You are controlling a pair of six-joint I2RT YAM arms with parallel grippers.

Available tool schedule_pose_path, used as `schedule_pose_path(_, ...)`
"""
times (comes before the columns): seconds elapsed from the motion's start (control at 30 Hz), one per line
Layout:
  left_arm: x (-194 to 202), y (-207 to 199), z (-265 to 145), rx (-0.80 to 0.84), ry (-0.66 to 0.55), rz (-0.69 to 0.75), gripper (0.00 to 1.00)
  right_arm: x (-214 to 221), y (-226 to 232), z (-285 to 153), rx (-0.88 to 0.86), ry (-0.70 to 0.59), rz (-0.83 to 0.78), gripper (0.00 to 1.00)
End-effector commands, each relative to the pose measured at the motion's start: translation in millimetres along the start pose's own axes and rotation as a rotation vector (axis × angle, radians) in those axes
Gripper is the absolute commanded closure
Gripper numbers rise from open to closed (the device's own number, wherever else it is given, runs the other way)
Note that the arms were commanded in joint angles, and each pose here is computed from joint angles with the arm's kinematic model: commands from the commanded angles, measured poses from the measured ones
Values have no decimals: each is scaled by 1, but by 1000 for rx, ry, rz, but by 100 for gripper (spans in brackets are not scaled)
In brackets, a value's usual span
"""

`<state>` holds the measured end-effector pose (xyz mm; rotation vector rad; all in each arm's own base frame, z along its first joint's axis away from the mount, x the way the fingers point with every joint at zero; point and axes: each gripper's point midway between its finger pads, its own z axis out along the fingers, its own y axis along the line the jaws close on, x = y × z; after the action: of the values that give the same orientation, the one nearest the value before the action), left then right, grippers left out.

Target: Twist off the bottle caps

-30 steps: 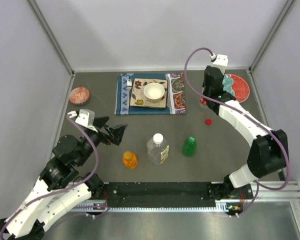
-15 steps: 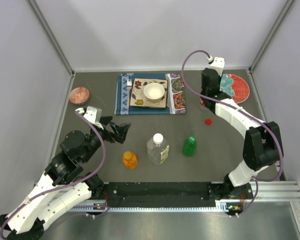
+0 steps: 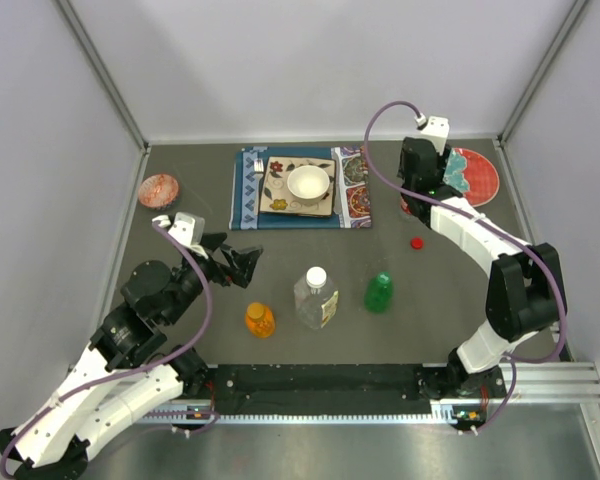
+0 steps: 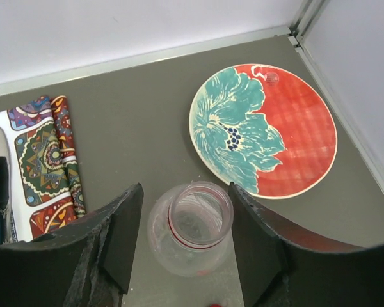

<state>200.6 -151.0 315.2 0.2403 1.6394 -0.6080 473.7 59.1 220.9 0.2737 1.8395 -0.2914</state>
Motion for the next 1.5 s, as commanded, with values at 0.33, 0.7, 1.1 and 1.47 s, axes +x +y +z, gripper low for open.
schedule_pose_path(0.33, -7, -7, -2, 33, -43, -33, 1, -22, 1, -7, -25, -16, 50, 36)
schedule_pose_path(0.7, -6, -7, -3, 40, -42, -43, 1, -30, 3, -10, -40, -11, 55, 28)
schedule_pose_path(1.1, -3, -8, -2, 44, -35, -43, 1, -36, 1, -10, -30, -9, 53, 22)
schedule_pose_path(1.47, -3, -8, -2, 47, -34, -35, 1, -79, -10, -38, -47, -52, 125, 19)
